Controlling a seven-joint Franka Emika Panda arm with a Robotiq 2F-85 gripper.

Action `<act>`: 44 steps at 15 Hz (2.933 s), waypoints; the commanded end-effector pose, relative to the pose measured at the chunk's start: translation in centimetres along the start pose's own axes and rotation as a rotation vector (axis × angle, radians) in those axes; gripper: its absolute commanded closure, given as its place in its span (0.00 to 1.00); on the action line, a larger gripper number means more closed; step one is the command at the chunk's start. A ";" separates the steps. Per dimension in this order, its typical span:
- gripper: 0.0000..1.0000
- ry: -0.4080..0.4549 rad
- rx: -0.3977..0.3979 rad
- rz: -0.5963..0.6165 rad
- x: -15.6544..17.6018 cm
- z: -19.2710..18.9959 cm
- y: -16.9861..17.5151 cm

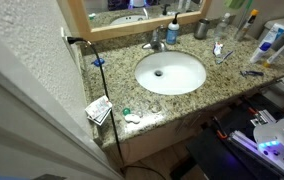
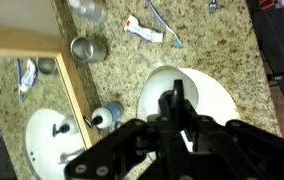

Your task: Place the blue and white pump bottle on the right side of the faucet, place the green and white pump bottle on the left side of the faucet, put the toothbrush in the silver cup, place the toothpaste next to the silver cup

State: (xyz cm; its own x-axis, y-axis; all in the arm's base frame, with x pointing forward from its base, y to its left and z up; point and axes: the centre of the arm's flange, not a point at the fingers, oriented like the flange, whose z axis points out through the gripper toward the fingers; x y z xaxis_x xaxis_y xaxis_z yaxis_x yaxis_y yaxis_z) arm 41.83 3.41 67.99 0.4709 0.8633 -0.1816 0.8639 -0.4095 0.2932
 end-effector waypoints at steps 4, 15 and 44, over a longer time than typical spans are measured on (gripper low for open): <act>0.84 0.100 -0.018 -0.056 6.7 -5.5 -4.0; 0.84 0.078 0.052 -0.012 18.1 -1.5 -3.0; 0.84 -0.043 0.261 0.490 34.2 18.9 7.4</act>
State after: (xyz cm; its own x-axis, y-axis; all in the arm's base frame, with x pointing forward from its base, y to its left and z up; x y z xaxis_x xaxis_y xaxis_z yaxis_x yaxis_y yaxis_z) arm 67.66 24.33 46.25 0.8308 0.5430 -0.1223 0.5552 -0.8241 0.1120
